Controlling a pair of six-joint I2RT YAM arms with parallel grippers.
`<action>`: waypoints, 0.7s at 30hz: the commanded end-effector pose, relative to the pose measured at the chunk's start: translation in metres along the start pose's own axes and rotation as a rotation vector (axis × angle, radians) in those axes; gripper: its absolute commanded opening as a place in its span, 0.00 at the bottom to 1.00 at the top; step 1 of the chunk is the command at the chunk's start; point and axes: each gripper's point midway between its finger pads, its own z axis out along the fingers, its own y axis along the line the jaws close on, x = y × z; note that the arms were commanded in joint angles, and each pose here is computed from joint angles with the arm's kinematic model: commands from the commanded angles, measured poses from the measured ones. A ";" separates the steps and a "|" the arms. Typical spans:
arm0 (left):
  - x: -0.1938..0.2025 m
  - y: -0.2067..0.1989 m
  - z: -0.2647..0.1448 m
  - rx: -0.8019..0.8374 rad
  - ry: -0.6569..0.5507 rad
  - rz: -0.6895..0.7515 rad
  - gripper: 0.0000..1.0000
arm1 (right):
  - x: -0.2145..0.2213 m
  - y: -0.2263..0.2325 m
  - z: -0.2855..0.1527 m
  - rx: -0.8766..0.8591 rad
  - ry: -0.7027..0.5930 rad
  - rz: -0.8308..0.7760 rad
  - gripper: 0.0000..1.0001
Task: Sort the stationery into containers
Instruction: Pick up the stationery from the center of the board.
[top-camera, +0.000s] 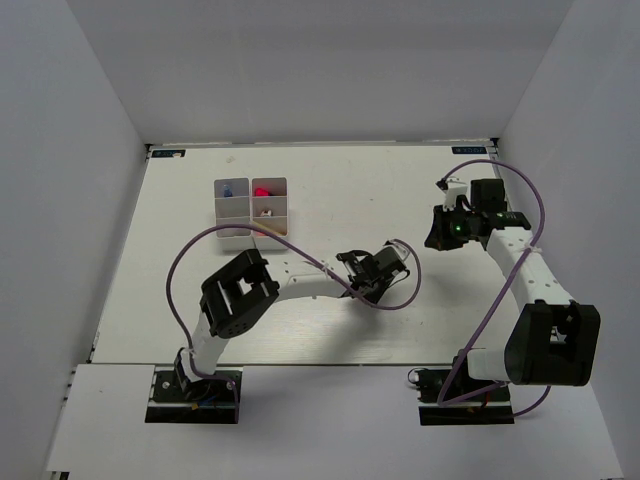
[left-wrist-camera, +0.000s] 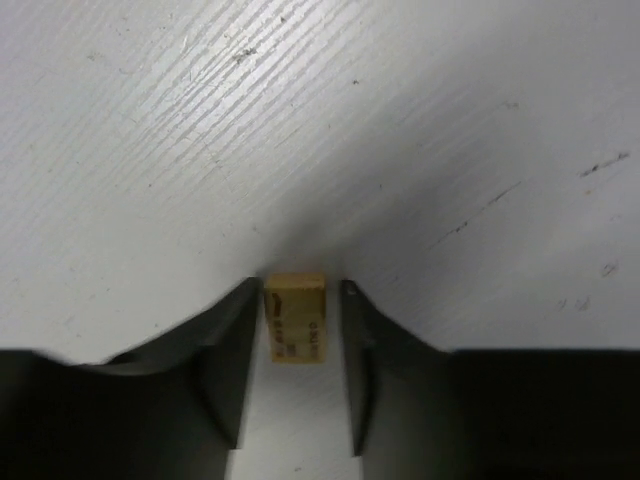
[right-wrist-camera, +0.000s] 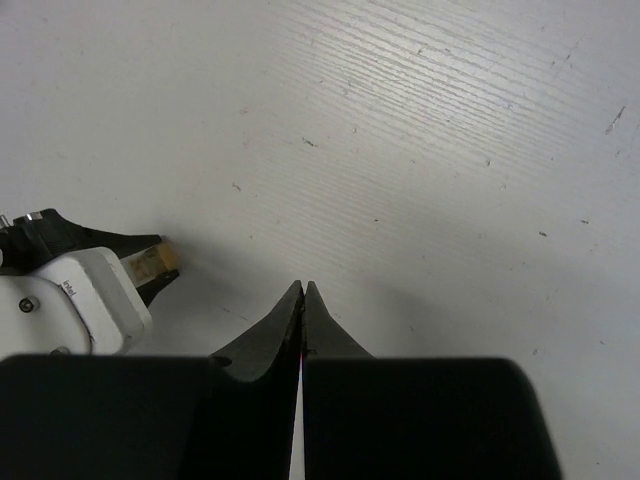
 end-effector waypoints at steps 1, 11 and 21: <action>-0.005 0.004 0.000 -0.048 0.001 -0.004 0.41 | -0.008 0.004 -0.006 -0.018 -0.036 0.008 0.00; 0.004 0.062 -0.049 -0.133 -0.048 -0.095 0.05 | -0.008 0.008 -0.006 -0.048 -0.038 0.002 0.03; 0.002 0.215 -0.127 -0.332 -0.178 -0.309 0.04 | -0.001 0.026 -0.005 -0.170 0.006 -0.017 0.00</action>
